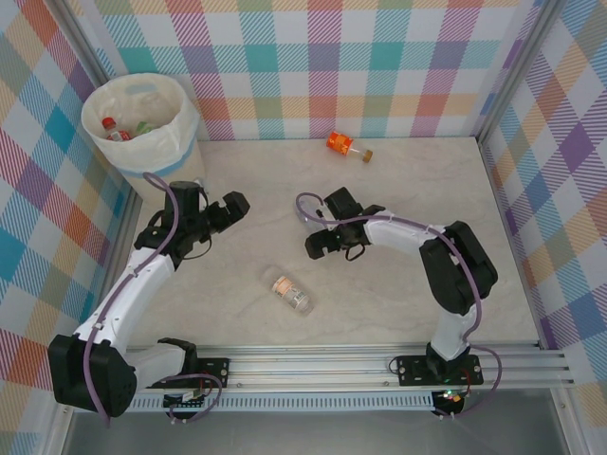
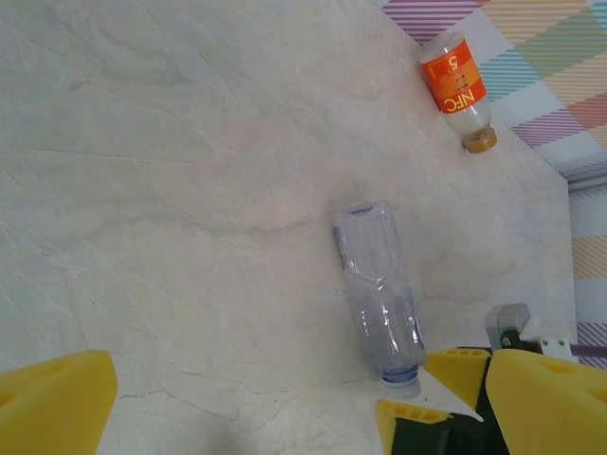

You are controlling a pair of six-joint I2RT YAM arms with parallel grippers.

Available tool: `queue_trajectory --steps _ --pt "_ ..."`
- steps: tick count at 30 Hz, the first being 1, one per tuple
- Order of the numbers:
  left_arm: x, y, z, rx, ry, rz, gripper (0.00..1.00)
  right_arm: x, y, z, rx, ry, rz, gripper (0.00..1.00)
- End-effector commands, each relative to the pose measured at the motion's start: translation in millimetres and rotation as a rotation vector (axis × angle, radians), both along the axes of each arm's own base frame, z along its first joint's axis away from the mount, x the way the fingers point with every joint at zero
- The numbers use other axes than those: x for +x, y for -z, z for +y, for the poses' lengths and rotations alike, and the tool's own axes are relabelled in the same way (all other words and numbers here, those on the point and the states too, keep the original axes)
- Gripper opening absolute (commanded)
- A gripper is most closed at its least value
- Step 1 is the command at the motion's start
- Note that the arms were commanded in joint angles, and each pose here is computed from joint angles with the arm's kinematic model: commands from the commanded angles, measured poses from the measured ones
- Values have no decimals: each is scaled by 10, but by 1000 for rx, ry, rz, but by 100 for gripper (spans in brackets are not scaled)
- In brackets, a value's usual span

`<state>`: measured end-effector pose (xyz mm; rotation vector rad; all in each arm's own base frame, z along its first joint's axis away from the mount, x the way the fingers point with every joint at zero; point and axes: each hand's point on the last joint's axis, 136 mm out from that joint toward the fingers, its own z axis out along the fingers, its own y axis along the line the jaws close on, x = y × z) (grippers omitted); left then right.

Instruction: Put the plastic bottles in the bin

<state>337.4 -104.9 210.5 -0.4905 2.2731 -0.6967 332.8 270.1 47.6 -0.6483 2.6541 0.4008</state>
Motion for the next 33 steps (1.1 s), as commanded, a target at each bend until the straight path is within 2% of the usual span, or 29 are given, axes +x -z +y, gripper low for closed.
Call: queue_trajectory --steps 1,3,10,14,18,22,25,33 --pt "12 -107 -105 -25 49 -56 100 202 -19 100 2 -8 -69 99" --pt "19 -75 -118 -30 51 -43 100 267 12 130 0 -14 -88 99" --pt "28 -21 -120 -7 64 -5 100 362 110 168 -16 -26 -116 87" --pt "47 -27 -147 -17 75 -22 100 397 123 176 -32 -30 -138 70" --pt "105 -61 -319 -118 122 -51 100 368 -14 235 3 -49 -191 55" --pt "157 -78 -519 -214 172 -59 100 224 -347 375 133 -107 -265 50" --pt "172 -83 -686 -229 214 -70 100 46 -645 513 271 -166 -294 50" --pt "320 -12 -984 -259 247 -101 100 -437 -1283 936 589 -381 -248 51"
